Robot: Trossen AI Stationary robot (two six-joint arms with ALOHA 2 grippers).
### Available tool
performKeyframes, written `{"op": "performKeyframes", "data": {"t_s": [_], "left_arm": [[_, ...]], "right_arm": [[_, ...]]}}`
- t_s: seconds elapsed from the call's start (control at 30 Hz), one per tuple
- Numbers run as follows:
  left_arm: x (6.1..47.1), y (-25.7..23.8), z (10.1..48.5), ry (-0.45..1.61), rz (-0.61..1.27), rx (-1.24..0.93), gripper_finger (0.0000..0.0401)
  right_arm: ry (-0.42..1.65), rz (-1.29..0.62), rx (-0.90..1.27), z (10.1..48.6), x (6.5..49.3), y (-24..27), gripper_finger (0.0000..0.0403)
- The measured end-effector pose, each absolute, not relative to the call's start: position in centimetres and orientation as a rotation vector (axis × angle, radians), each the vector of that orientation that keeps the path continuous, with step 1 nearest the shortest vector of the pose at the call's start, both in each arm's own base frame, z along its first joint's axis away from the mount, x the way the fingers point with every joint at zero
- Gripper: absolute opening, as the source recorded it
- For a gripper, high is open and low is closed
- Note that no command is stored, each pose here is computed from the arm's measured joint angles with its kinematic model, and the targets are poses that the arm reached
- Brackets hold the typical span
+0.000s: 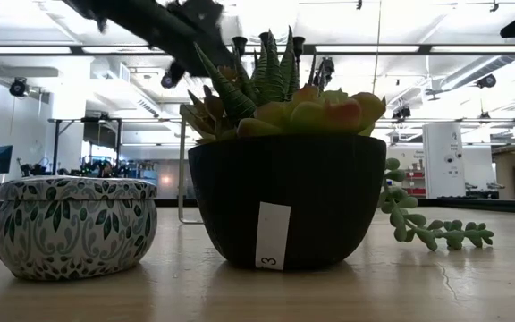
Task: Pick & Place candle stick holders
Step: Put the left pink candle holder on the shelf
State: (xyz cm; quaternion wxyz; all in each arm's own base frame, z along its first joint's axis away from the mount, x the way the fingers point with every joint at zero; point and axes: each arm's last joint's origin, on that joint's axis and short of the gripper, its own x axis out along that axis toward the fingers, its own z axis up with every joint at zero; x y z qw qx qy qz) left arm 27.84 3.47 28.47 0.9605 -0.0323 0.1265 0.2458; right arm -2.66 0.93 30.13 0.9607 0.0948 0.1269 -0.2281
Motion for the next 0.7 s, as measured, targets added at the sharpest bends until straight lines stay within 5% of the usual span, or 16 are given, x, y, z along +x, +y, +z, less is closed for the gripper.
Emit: {"op": "performKeyframes", "data": {"t_s": [0.33,0.7], "left_arm": [[18.8,0.4,32.0,0.516,0.106,-0.215,0.0135],[10.8,-2.2,35.8,1.184,-0.039,-0.288,0.0135]], "right_arm": [[0.257,-0.462,0.192,30.1,-2.7,0.9,0.0008],[0.257,-0.462,0.192,30.1,-2.7,0.9,0.0008]]}}
